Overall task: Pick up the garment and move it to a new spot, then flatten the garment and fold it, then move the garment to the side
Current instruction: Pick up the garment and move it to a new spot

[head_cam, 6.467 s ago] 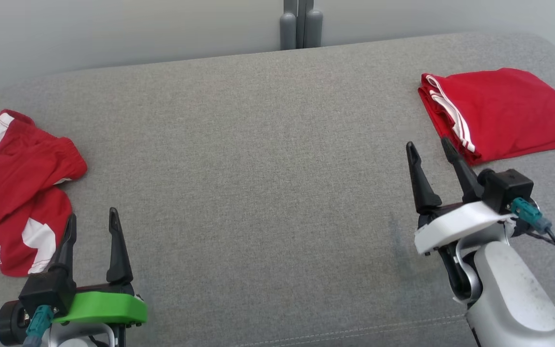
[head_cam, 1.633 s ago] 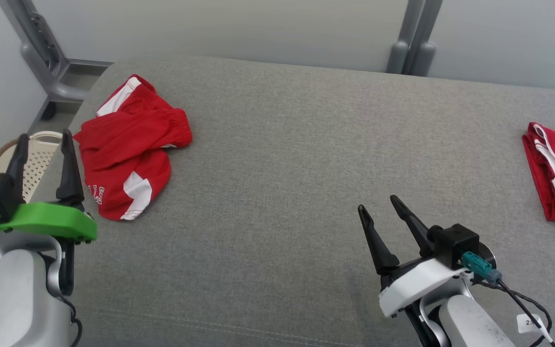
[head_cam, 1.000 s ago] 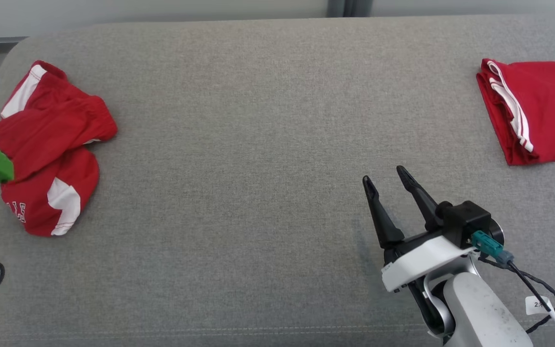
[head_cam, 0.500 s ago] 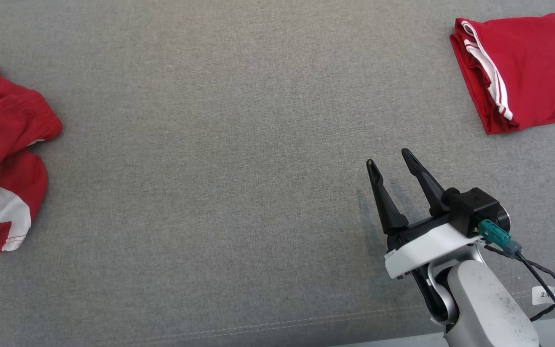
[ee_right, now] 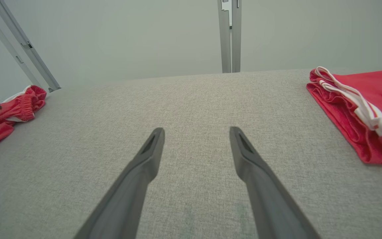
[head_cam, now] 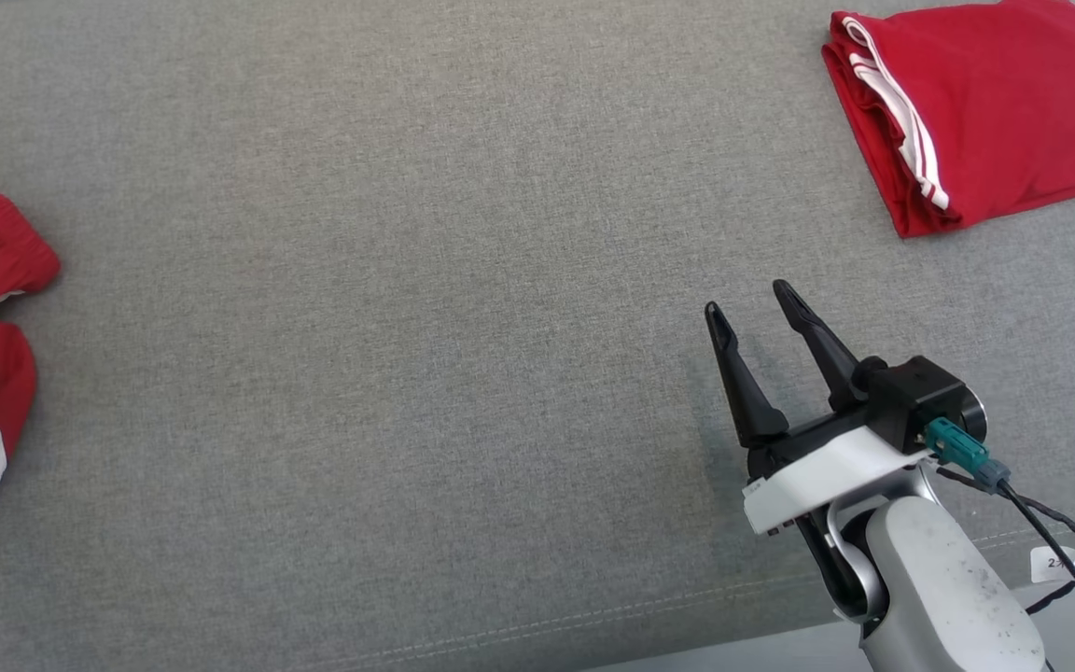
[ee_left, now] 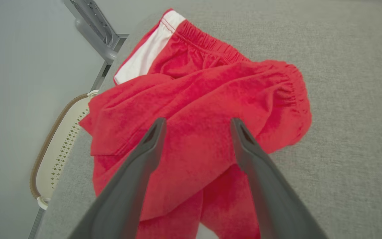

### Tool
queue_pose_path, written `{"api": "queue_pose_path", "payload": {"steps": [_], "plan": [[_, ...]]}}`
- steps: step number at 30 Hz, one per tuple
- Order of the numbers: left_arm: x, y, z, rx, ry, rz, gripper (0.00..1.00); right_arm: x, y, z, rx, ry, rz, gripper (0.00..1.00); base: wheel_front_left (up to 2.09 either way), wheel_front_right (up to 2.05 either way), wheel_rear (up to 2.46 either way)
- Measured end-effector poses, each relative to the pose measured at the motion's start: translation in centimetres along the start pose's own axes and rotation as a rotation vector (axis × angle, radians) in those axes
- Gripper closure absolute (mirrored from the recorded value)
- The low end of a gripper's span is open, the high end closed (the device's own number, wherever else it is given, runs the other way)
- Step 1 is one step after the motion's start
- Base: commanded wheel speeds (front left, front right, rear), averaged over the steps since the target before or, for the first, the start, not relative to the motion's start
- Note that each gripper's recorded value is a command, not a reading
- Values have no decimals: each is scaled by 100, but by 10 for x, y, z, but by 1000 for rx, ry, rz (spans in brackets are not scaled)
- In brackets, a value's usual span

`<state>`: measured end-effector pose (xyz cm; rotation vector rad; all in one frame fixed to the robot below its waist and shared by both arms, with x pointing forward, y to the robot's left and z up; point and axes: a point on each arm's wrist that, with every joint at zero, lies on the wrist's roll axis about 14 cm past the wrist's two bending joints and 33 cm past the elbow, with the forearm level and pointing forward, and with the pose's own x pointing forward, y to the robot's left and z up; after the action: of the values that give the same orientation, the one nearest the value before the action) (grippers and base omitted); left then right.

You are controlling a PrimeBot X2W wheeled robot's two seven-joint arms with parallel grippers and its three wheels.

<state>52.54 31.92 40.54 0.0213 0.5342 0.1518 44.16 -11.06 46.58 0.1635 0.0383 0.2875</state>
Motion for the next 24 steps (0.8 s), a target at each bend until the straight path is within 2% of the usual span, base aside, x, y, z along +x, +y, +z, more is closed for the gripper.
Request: {"api": "queue_pose_path", "payload": {"steps": [5,14,15,16,24], "plan": [[4,-2,-32,-23,133,3,0,0,-6,-3,-5,11,-14,0,0,0,0],[7,-1,-54,-37,235,11,0,0,-12,-8,-14,33,-23,0,0,0,0],[8,1,-54,-33,229,15,38,0,-13,-9,-17,34,-23,0,0,0,0],[8,1,-53,-33,221,15,100,0,-13,-9,-17,36,-22,0,0,0,0],[10,0,-30,25,120,4,100,3,-8,-8,-20,39,-6,0,0,0,0]]}}
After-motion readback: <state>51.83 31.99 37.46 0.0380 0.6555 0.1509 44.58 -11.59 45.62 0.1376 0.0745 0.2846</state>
